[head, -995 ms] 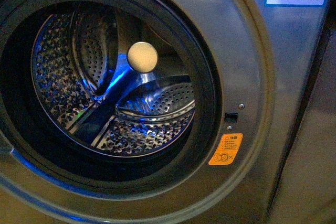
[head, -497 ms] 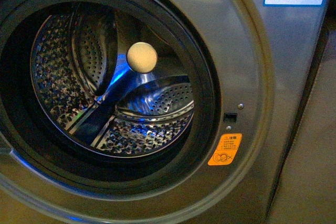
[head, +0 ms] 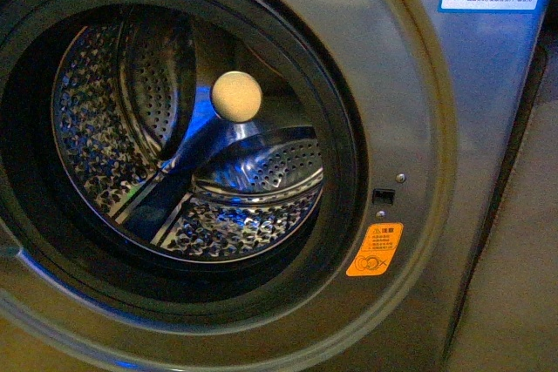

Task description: Collect clothes from washing machine

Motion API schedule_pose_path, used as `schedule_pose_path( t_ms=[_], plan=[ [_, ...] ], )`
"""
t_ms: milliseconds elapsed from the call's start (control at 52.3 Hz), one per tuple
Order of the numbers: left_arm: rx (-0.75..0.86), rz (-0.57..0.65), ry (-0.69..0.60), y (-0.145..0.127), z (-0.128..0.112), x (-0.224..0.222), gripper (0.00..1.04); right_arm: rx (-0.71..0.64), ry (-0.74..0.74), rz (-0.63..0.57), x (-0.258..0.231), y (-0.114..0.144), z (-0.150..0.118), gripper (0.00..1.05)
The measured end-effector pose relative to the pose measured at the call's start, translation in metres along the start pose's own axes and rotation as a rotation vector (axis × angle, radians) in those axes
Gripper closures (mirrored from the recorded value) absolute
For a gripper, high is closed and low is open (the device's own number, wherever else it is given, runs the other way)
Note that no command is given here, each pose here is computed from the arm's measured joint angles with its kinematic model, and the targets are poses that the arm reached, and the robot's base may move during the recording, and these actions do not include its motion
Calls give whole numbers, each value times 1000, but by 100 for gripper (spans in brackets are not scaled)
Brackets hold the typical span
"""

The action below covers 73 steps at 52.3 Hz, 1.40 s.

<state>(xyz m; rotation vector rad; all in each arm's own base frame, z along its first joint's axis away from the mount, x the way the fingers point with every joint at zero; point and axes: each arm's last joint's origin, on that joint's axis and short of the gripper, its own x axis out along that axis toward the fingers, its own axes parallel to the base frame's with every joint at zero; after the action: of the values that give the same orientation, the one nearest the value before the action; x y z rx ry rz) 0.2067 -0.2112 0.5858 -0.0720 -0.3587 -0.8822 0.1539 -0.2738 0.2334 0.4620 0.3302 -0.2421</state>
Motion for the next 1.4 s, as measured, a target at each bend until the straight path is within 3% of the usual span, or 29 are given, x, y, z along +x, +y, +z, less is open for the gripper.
schedule_pose_path(
  t_ms=[115, 249, 364, 459, 555, 708, 842, 938, 1071, 1263, 1397],
  plan=[
    [0, 0, 0, 0, 0, 0, 7, 29, 204, -48, 22, -9, -61, 67],
    [0, 0, 0, 0, 0, 0, 7, 22, 349, -84, 36, -17, -107, 46],
    [0, 0, 0, 0, 0, 0, 7, 16, 391, -85, 44, -20, -124, 25],
    [0, 0, 0, 0, 0, 0, 7, 3, 347, -53, 43, -14, -118, 6],
    [0, 0, 0, 0, 0, 0, 7, -35, 256, 3, 33, 2, -99, 8],
    [0, 0, 0, 0, 0, 0, 7, -178, 5, 109, 3, 52, -45, 7],
    [0, 0, 0, 0, 0, 0, 7, -313, -282, 185, -36, 117, -1, 7],
    [0, 0, 0, 0, 0, 0, 7, -343, -446, 265, -58, 162, 12, 7],
    [0, 0, 0, 0, 0, 0, 7, -334, -561, 358, -73, 205, 4, 7],
    [0, 0, 0, 0, 0, 0, 7, -279, -601, 456, -76, 245, -45, 8],
    [0, 0, 0, 0, 0, 0, 7, -363, -390, 273, -74, 245, -67, 29]
  ],
)
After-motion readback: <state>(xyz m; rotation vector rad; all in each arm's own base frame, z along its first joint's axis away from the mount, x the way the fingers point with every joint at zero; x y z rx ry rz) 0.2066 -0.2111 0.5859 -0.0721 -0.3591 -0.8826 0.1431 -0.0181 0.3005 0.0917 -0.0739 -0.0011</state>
